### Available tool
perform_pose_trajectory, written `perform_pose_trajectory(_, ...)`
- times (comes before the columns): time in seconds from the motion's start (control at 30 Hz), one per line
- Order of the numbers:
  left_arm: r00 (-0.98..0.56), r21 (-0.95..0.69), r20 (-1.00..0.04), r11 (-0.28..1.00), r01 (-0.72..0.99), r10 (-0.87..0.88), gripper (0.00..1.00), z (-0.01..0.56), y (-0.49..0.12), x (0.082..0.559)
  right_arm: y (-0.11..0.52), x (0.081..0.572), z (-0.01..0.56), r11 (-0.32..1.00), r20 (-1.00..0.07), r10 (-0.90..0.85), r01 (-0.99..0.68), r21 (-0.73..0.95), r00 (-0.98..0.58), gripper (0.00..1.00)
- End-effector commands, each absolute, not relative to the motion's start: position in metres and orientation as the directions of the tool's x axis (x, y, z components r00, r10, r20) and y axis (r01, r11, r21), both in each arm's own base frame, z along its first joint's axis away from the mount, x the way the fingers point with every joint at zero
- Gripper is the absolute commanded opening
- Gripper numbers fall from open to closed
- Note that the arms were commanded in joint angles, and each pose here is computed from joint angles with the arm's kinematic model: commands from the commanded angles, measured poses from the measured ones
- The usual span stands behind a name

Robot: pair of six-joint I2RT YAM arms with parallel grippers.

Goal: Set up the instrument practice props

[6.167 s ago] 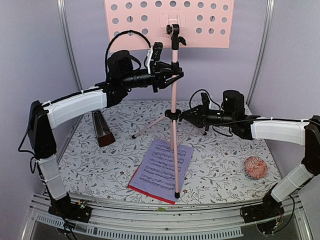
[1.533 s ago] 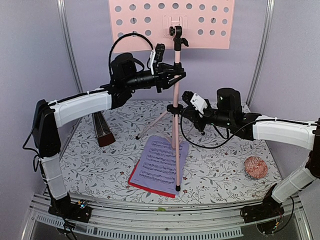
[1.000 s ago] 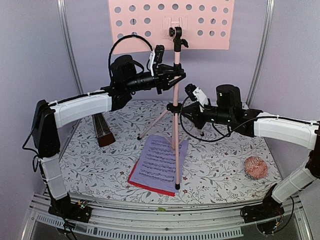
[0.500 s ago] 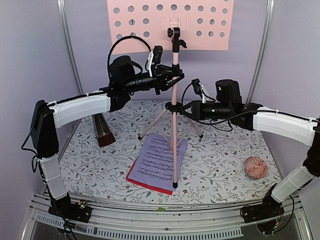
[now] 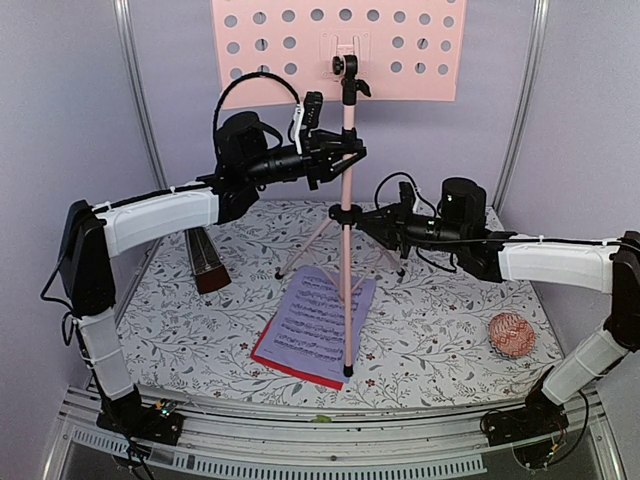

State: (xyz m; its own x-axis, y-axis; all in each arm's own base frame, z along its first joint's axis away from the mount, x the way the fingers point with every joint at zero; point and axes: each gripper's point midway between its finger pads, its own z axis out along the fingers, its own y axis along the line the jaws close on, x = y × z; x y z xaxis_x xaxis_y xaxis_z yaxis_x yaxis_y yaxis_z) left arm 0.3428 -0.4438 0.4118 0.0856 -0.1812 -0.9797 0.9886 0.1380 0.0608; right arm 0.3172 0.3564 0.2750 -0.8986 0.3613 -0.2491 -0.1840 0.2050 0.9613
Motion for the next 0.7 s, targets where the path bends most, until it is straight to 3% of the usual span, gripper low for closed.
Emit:
perform_pose_trajectory(0.0,0.127,0.104,-0.967,0.114,0.988,-0.219,0.00,0.430,-0.446,0.323,0.376,0.293,0.309,0.012,-0.140,0.290,-0.142,0.990,-0.947,0.00)
perform_pose_trajectory(0.1,0.125,0.102,-0.968,0.113,0.988,-0.218,0.00,0.429,-0.446,0.323,0.373,0.298,0.312,0.071,-0.261,0.306,-0.251,0.965,-0.916,0.01)
perform_pose_trajectory(0.3,0.115,0.092,-0.971,0.117,0.989,-0.210,0.00,0.430,-0.443,0.325,0.347,0.316,0.294,0.376,-0.631,0.315,-0.518,0.769,-0.709,0.30)
perform_pose_trajectory(0.43,0.113,0.089,-0.972,0.125,0.988,-0.205,0.00,0.430,-0.440,0.326,0.324,0.328,0.303,0.540,-0.812,0.300,-0.612,0.577,-0.501,0.48)
perform_pose_trajectory(0.67,0.112,0.085,-0.972,0.136,0.987,-0.206,0.00,0.432,-0.438,0.326,0.312,0.332,0.333,0.647,-0.979,0.140,-0.735,0.204,-0.148,0.64)
